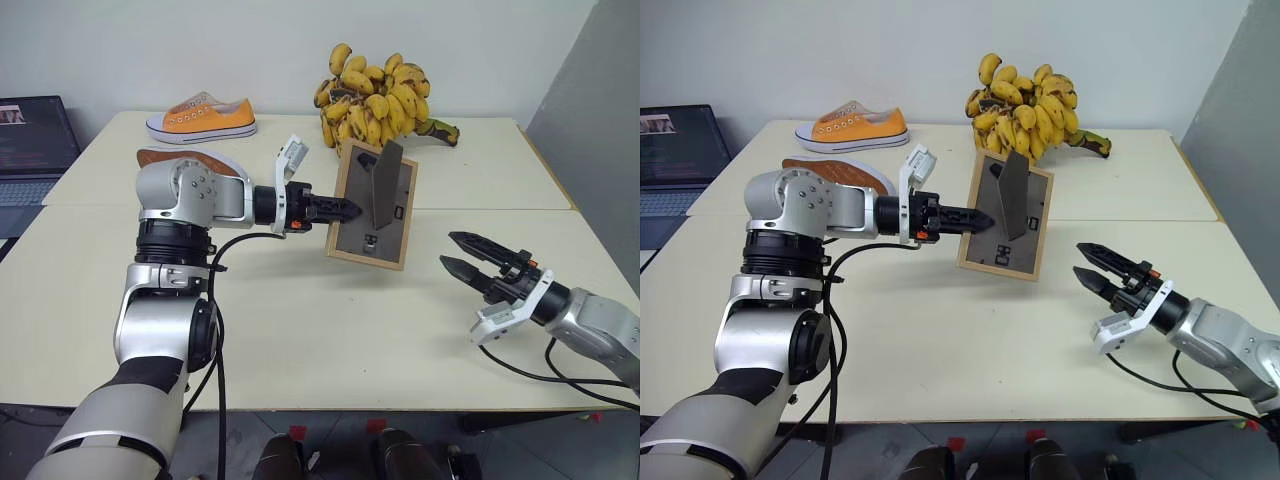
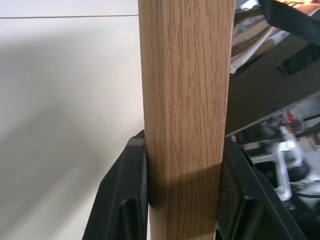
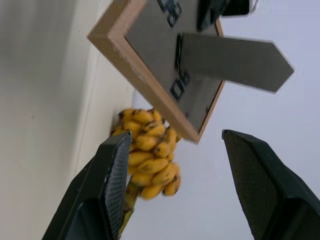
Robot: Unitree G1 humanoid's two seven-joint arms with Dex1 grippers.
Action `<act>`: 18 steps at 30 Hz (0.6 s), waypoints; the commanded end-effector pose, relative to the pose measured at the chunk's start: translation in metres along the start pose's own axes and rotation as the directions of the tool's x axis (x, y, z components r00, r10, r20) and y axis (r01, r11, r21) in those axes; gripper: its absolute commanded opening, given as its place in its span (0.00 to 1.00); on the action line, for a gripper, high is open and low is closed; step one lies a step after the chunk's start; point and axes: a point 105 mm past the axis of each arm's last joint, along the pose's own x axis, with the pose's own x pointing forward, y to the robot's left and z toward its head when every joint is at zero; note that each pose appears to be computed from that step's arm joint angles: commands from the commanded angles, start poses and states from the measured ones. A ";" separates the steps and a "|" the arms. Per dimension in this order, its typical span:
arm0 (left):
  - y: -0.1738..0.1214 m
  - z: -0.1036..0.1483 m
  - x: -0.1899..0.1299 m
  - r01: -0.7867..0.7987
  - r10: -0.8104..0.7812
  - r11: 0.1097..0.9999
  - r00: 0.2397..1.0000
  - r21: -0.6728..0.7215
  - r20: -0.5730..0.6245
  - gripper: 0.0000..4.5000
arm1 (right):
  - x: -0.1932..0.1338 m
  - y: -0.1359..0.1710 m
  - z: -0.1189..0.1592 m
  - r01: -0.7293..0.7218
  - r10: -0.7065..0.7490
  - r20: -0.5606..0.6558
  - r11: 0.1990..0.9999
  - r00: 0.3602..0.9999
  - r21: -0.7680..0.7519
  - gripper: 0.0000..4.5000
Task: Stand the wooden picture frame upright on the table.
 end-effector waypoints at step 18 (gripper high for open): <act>-0.039 0.008 -0.005 0.119 -0.118 0.993 0.993 0.025 -0.024 0.29 | 0.020 0.008 0.009 0.105 -0.102 0.095 0.994 0.990 -0.019 0.67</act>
